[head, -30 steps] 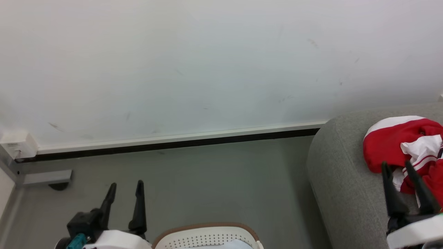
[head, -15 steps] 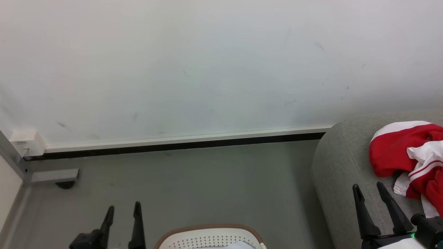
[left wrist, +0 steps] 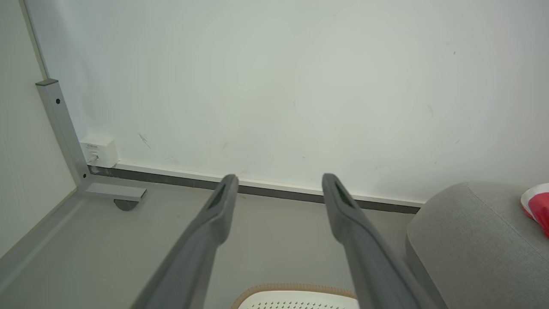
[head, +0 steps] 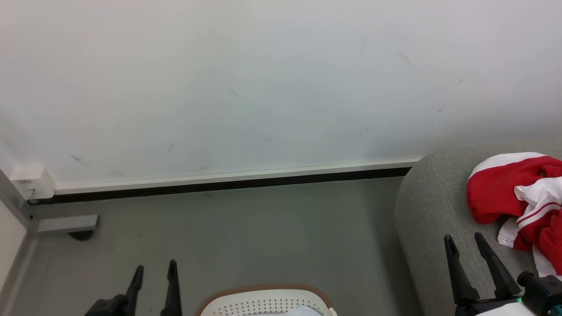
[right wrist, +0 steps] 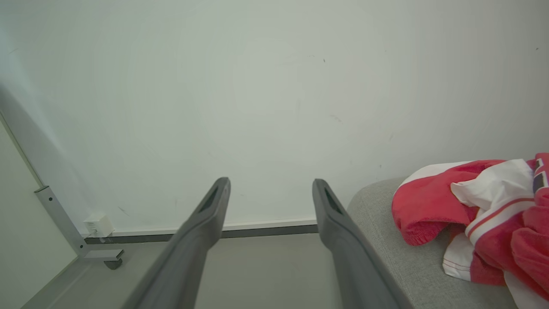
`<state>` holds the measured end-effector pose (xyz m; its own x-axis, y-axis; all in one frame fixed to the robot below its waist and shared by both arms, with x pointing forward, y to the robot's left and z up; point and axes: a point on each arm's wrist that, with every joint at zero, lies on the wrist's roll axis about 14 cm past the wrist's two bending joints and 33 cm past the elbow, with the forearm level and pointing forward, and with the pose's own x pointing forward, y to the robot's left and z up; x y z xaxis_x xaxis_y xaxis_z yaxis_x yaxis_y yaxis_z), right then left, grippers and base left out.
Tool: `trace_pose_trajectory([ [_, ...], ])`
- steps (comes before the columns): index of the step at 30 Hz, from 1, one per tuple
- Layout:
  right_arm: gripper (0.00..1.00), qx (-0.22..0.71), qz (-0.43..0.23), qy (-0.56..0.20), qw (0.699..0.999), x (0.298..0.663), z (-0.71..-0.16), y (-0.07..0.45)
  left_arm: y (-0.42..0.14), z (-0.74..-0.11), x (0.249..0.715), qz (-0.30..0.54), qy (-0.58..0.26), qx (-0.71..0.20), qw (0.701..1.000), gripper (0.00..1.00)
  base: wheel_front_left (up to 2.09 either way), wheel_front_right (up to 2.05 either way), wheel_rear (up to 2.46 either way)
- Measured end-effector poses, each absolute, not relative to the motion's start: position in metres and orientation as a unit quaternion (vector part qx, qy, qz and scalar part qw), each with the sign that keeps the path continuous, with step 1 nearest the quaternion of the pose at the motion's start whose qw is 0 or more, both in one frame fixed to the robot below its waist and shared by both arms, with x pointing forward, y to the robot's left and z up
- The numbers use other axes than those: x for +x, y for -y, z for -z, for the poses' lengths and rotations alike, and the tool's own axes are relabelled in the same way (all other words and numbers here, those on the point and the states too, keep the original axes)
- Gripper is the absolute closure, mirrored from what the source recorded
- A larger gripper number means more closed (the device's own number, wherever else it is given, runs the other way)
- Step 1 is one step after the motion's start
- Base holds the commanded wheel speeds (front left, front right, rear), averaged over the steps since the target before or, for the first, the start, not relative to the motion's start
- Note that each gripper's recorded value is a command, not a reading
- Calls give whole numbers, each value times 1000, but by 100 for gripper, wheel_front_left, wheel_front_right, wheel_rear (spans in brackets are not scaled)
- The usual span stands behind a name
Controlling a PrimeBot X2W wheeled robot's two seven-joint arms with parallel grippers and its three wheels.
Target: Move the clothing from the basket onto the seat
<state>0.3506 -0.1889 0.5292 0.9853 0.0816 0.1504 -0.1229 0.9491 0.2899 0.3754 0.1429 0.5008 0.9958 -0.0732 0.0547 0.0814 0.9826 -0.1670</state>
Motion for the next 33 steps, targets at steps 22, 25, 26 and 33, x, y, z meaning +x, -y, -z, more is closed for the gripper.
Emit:
trace_pose_trajectory([
  [22, 100, 266, -14, 15, 964, 348, -501, 196, -155, -472, 369, 7, -41, -206, 978, 100, 0, 0, 0],
  [25, 100, 286, -8, 12, 958, 349, -500, 198, -156, -471, 370, 3, -45, -233, 971, 100, 0, 0, 0],
  [26, 100, 293, -6, 11, 956, 350, -500, 199, -157, -472, 370, 2, -45, -239, 970, 100, 0, 0, 0],
  [33, 100, 340, 3, 6, 940, 353, -499, 201, -161, -472, 373, -7, -49, -295, 954, 100, 0, 0, 0],
])
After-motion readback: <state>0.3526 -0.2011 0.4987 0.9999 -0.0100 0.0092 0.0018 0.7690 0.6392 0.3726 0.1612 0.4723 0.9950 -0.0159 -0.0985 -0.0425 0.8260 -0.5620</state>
